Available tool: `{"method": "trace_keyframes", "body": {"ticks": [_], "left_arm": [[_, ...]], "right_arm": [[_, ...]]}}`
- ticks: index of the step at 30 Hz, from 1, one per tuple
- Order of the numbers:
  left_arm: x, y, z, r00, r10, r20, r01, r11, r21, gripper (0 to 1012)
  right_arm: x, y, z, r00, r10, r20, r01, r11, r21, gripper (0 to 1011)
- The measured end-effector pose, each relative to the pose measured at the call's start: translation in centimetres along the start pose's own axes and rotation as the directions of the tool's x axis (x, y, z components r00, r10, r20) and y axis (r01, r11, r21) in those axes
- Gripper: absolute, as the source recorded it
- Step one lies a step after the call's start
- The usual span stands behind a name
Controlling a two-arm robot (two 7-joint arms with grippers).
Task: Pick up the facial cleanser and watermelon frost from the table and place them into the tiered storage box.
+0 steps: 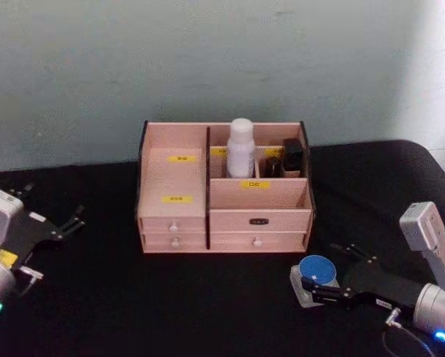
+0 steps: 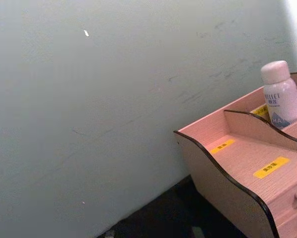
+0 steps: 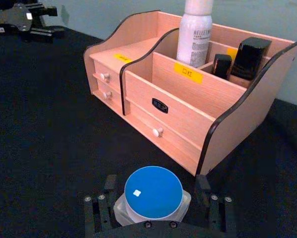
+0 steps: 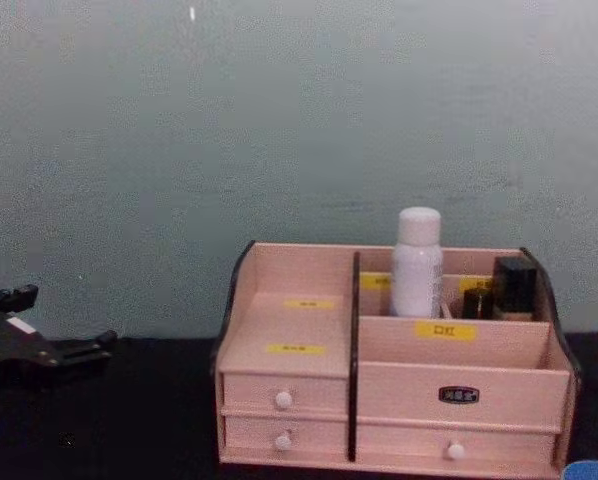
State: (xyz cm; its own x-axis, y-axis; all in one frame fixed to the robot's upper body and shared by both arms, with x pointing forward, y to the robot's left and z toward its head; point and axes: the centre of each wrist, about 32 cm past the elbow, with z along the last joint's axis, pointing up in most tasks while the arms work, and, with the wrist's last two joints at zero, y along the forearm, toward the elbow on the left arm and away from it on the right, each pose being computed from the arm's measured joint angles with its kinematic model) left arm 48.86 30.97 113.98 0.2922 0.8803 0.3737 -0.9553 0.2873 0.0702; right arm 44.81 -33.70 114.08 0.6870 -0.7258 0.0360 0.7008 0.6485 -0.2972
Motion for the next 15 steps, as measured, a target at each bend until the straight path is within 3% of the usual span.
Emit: {"method": "trace_keyframes", "body": {"ticks": [15], "left_arm": [[0.0,0.0,0.0,1.0,0.0,0.0,0.0,1.0,0.0,1001]], "right_arm": [[0.12,0.27,-0.27,1.0,0.013,-0.02,-0.013,1.0,-0.021,1000]]}}
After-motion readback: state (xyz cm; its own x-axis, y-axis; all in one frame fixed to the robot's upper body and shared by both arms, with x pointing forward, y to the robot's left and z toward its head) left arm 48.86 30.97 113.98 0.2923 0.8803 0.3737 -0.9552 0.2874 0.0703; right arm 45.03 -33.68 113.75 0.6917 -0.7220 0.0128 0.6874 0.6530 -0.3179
